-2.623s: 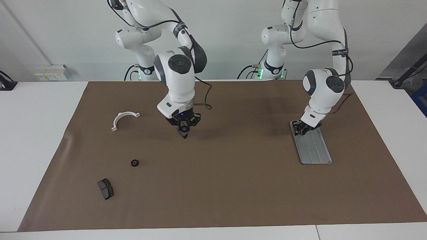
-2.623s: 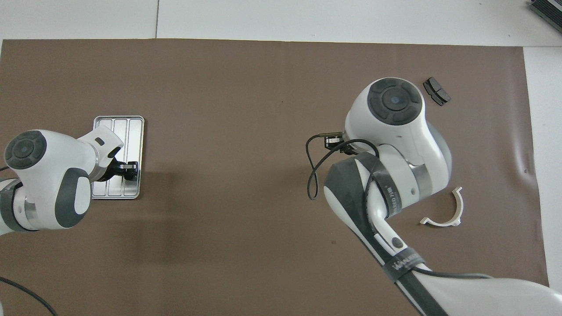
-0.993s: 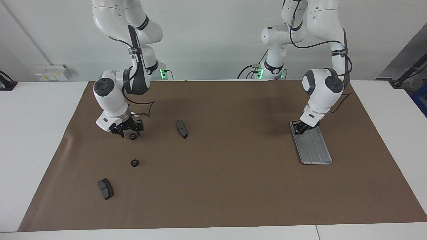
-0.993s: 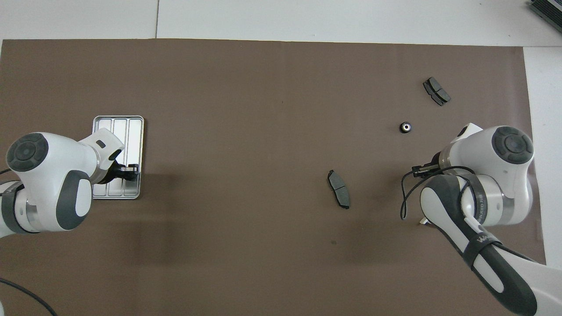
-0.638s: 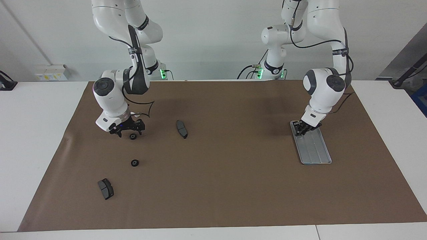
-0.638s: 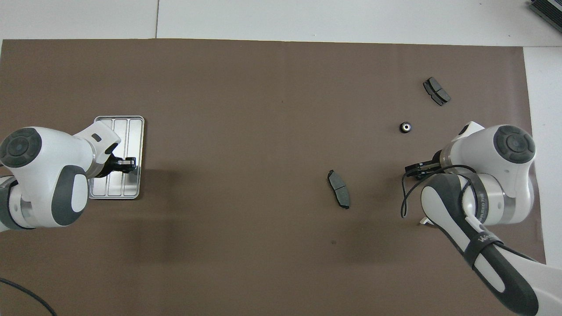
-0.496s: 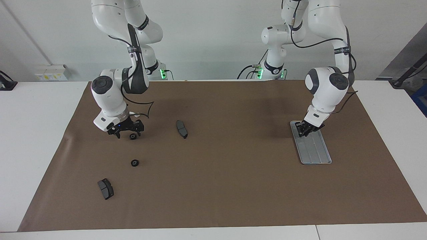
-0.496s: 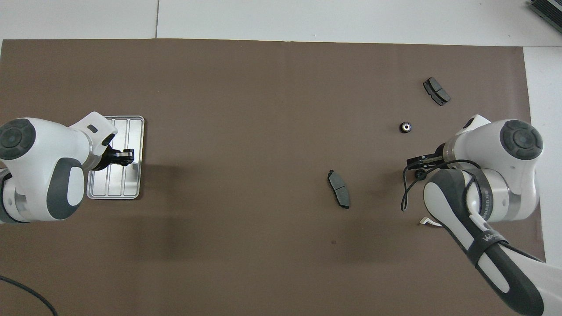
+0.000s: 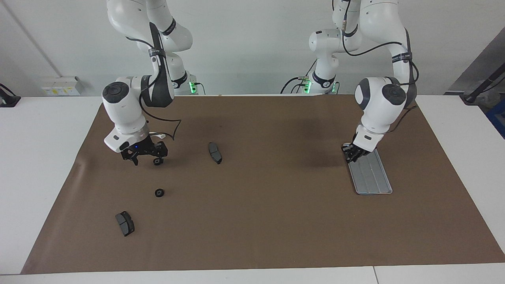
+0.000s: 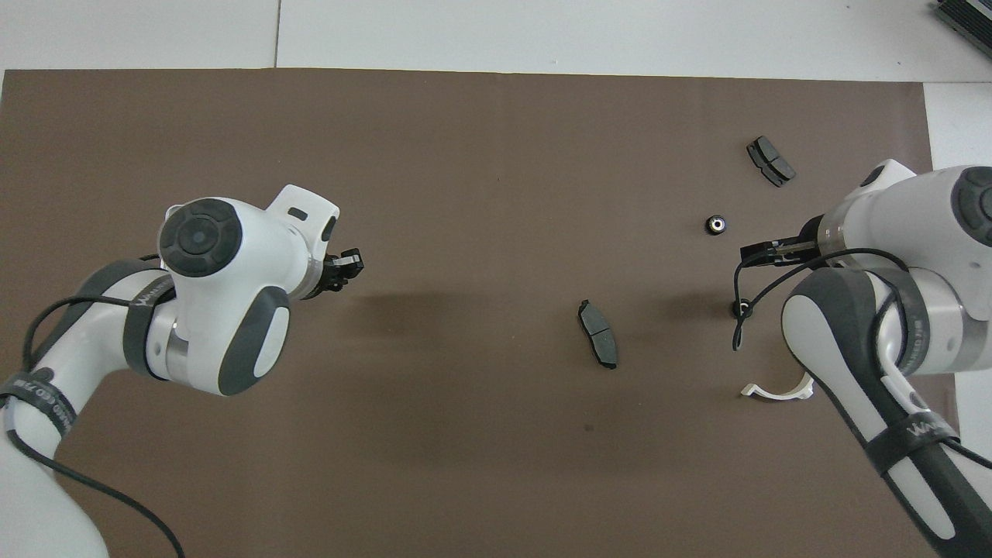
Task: Place bearing gear from tray to pile
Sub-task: 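Carry the third bearing with the left gripper to the center and release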
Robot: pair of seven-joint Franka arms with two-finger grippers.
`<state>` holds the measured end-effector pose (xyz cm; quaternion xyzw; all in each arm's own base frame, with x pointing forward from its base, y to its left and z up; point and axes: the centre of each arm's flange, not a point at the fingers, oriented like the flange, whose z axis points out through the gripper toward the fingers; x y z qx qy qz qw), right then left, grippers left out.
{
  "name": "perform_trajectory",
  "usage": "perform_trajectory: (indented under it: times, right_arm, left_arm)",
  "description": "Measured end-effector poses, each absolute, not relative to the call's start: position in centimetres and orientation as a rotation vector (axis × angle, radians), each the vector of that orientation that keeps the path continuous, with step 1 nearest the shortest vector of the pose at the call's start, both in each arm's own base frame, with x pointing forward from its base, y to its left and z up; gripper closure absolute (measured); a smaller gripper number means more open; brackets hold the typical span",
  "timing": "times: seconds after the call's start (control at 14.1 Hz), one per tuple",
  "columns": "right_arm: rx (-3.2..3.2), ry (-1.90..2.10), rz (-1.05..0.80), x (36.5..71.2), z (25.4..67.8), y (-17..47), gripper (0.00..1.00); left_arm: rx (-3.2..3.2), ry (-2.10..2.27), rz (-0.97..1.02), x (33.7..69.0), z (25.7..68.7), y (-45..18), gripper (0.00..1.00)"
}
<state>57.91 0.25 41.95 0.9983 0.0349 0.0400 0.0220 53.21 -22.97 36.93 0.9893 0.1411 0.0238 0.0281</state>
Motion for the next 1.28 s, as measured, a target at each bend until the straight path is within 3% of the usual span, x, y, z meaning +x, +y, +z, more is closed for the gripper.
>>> perform_trajectory:
  times: [0.5, 0.92, 1.06, 1.21, 1.28]
  right_arm:
    - [3.166, 0.033, 0.055, 58.1, 46.9, 7.4, 0.00]
    - [3.164, -0.016, 0.021, 58.4, 44.3, 12.0, 0.00]
    - [3.163, -0.022, 0.019, 58.5, 44.1, 11.8, 0.00]
    - [3.163, -0.022, 0.019, 58.5, 44.1, 11.8, 0.00]
    - [3.163, -0.022, 0.019, 58.5, 44.1, 11.8, 0.00]
  left_arm:
    - [2.947, 0.598, 0.088, 46.3, 39.8, -38.4, 0.75]
    - [2.862, 0.640, 0.083, 46.8, 42.2, -41.6, 0.75]
    - [2.848, 0.654, 0.087, 47.3, 42.6, -41.6, 0.70]
    - [2.834, 0.668, 0.086, 47.8, 42.9, -41.7, 0.57]
    - [2.830, 0.673, 0.088, 48.0, 42.9, -41.8, 0.57]
